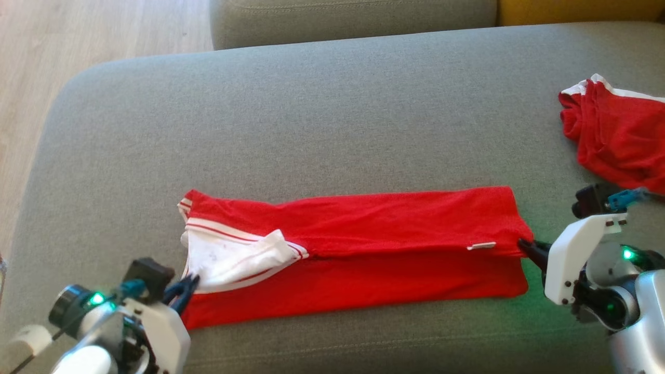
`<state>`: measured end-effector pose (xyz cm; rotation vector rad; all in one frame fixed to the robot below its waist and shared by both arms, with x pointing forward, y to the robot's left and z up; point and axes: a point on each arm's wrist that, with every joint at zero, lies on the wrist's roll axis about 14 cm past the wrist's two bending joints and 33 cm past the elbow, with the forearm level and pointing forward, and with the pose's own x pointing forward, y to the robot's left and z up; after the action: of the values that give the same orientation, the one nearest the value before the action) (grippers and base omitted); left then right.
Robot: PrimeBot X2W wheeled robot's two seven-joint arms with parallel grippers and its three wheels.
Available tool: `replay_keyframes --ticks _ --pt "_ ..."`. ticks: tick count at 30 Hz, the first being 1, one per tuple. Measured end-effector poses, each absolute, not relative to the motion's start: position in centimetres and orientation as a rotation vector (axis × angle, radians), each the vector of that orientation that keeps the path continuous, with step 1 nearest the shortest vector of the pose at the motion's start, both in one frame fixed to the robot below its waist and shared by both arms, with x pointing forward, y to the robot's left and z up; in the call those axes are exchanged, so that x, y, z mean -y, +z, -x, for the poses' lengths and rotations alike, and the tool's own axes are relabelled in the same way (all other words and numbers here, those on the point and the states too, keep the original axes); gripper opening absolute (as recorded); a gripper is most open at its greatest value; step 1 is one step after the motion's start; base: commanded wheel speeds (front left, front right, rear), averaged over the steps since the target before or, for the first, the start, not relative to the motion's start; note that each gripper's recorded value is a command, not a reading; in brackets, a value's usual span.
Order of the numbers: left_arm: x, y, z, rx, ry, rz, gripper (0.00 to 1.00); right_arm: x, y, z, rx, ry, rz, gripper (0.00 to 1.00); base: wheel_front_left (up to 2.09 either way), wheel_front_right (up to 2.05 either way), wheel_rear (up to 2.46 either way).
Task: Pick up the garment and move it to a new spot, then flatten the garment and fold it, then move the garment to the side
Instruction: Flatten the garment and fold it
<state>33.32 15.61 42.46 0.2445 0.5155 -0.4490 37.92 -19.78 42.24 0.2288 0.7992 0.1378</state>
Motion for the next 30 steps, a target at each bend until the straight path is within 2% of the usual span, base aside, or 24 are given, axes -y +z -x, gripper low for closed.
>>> replay_keyframes --ticks 1,2,3,8,13,19,23,30 --pt "-15.4 42.1 -33.0 -0.533 -0.464 -0.249 0.49 19.9 42.3 -38.0 -0.796 0.133 -0.223 1.0 0.0 0.0 0.0" --pt "-15.4 41.9 -32.8 -0.545 -0.468 -0.25 0.82 20.0 42.4 -38.0 -0.793 0.13 -0.222 1.0 0.0 0.0 0.0" --pt "-15.4 41.8 -32.6 -0.55 -0.468 -0.246 1.0 20.1 42.5 -38.1 -0.789 0.126 -0.222 1.0 0.0 0.0 0.0" --pt "-16.6 41.9 -32.8 -0.554 -0.431 -0.262 1.0 21.3 43.7 -38.7 -0.723 0.081 -0.208 1.0 0.0 0.0 0.0" --pt "-18.1 44.5 -34.7 -0.43 -0.331 -0.235 1.0 21.9 47.0 -40.0 -0.523 0.04 -0.232 1.0 0.0 0.0 0.0" --pt "-18.8 51.2 -37.8 -0.108 -0.137 0.001 1.0 21.7 52.7 -41.3 -0.194 0.026 -0.25 1.0 0.0 0.0 0.0" --pt "-18.9 54.5 -38.3 0.08 -0.057 0.134 1.0 20.9 56.3 -41.3 0.008 0.042 -0.257 1.0 0.0 0.0 0.0" --pt "-17.9 55.7 -37.6 0.17 -0.017 0.285 1.0 20.4 56.8 -39.0 0.173 0.031 -0.206 1.0 0.0 0.0 0.0"
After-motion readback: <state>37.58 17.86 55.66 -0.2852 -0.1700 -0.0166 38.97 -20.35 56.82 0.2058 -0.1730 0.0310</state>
